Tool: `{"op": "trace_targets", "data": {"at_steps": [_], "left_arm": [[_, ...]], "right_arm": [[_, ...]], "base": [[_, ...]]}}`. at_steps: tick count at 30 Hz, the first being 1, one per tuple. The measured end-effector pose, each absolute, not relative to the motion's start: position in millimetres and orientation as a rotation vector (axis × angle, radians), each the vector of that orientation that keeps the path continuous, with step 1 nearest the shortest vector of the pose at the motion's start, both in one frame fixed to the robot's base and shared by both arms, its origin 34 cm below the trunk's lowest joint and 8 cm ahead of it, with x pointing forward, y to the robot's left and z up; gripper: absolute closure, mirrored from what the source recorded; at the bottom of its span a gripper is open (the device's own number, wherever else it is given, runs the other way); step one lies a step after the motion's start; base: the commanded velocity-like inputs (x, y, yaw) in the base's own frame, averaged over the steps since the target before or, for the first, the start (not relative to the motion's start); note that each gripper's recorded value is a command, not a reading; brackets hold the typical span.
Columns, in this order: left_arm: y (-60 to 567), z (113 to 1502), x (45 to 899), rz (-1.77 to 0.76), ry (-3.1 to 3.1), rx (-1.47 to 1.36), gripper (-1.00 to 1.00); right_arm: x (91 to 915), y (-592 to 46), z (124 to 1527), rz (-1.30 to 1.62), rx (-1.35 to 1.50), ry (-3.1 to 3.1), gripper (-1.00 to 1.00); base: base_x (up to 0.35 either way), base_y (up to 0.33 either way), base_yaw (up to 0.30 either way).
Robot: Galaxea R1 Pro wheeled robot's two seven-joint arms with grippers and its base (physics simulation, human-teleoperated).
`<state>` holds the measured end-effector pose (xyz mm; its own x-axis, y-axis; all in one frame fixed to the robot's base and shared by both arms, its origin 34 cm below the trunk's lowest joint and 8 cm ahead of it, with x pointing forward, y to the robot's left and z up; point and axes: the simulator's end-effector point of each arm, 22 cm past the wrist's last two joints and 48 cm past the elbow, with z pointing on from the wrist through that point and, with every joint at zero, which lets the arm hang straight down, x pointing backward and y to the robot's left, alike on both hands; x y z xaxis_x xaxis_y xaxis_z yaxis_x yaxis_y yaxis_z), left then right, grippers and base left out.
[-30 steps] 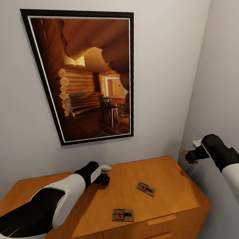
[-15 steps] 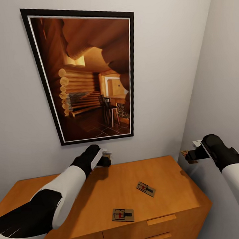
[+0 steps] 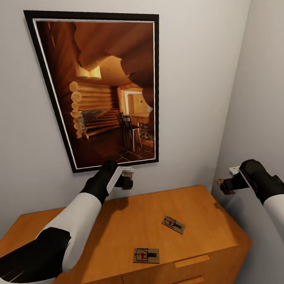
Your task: Take the four mousetraps from the cabinet in the bathroom and place them on the bathroom floor. Make sure all four end up on the same floor surface, and ensure that at least two of them are either under or directly next to the same bathroom sink.
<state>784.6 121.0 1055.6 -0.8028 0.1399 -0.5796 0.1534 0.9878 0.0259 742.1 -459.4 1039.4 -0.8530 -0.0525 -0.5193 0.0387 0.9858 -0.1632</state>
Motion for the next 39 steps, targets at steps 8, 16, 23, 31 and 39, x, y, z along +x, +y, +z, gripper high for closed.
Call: {"op": "trace_targets", "data": {"at_steps": [8, 16, 23, 31, 39], "left_arm": [[121.6, 1048.9, 782.4, -0.027, 2.531, 0.205, 1.00], [123.2, 1036.9, 777.3, -0.023, 2.563, 0.207, 1.00], [126.6, 1018.6, 768.7, -0.013, 2.611, 0.209, 1.00], [127.5, 1011.2, 764.7, -0.012, 2.632, 0.210, 1.00], [110.9, 1009.7, 760.0, -0.130, 2.649, 0.175, 1.00]], "right_arm": [[742.6, -458.7, 1038.8, -0.226, -0.011, 2.583, 1.00], [743.5, -456.5, 1038.4, -0.225, -0.016, 2.582, 1.00], [747.3, -445.9, 1037.3, -0.212, -0.032, 2.576, 1.00], [749.0, -434.9, 1035.4, -0.163, -0.031, 2.574, 1.00], [754.5, -375.1, 1014.9, -0.082, -0.105, 2.581, 1.00]], "base": [[-0.148, 0.000, 0.000], [-0.335, 0.000, 0.000], [-0.346, 0.008, 0.000], [-0.346, 0.073, 0.000], [-0.346, 0.083, 0.000]]}}
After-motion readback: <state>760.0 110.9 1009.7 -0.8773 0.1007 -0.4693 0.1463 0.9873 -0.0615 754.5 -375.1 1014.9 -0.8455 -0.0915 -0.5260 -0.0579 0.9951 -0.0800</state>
